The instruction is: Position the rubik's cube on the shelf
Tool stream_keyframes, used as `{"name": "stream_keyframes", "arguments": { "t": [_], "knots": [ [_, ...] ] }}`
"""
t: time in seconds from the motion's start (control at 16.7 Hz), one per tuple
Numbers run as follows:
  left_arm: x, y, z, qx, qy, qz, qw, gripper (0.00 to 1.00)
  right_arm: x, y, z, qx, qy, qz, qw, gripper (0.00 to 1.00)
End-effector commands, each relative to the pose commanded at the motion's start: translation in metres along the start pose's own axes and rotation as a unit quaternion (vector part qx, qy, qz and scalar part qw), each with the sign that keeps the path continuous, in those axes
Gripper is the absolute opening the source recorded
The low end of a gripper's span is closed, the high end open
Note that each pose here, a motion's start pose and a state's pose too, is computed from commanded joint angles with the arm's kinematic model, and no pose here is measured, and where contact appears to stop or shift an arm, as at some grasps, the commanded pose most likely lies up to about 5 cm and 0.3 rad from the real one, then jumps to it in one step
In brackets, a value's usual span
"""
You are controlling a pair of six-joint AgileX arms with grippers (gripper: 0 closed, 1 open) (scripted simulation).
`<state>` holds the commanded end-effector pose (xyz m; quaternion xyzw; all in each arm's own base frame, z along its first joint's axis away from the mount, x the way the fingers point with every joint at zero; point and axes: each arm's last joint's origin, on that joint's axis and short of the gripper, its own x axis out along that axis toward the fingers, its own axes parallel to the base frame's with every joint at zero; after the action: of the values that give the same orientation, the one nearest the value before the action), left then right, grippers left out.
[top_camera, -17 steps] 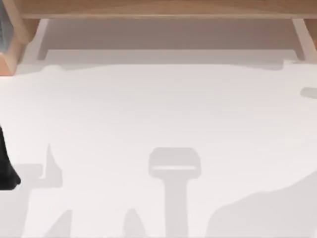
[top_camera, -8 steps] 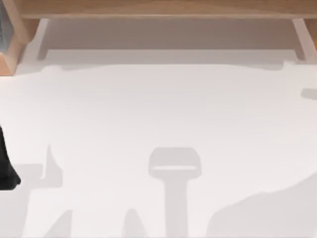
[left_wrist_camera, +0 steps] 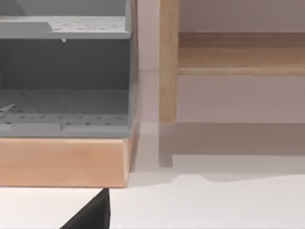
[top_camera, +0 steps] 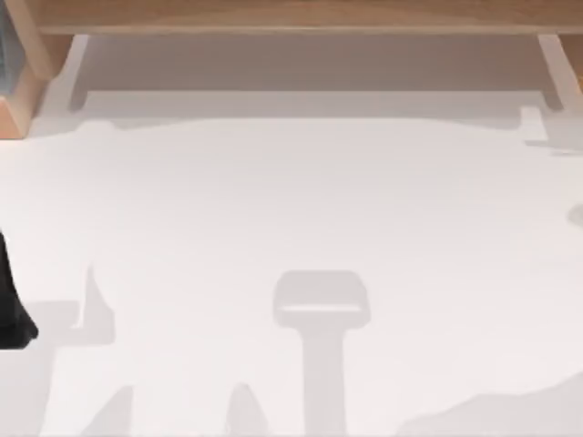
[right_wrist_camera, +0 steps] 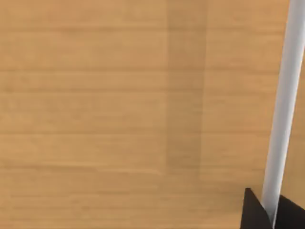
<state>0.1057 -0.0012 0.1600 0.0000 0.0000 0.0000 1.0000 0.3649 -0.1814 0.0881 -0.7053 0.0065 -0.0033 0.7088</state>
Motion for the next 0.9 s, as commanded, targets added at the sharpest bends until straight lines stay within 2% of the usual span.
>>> {"name": "stream_keyframes", "arguments": {
  "t": [0.36, 0.72, 0.9],
  "knots": [
    [0.0, 0.0, 0.0, 0.0, 0.0, 0.0, 1.0, 1.0, -0.004, 0.0, 0.0, -0.001, 0.001, -0.001, 1.0, 0.0],
    [0.0, 0.0, 0.0, 0.0, 0.0, 0.0, 1.0, 1.0, -0.055, 0.002, 0.001, 0.004, 0.0, 0.003, 1.0, 0.0],
    [0.0, 0.0, 0.0, 0.0, 0.0, 0.0, 1.0, 1.0, -0.062, 0.001, 0.0, 0.001, 0.0, 0.001, 1.0, 0.0]
  ]
}}
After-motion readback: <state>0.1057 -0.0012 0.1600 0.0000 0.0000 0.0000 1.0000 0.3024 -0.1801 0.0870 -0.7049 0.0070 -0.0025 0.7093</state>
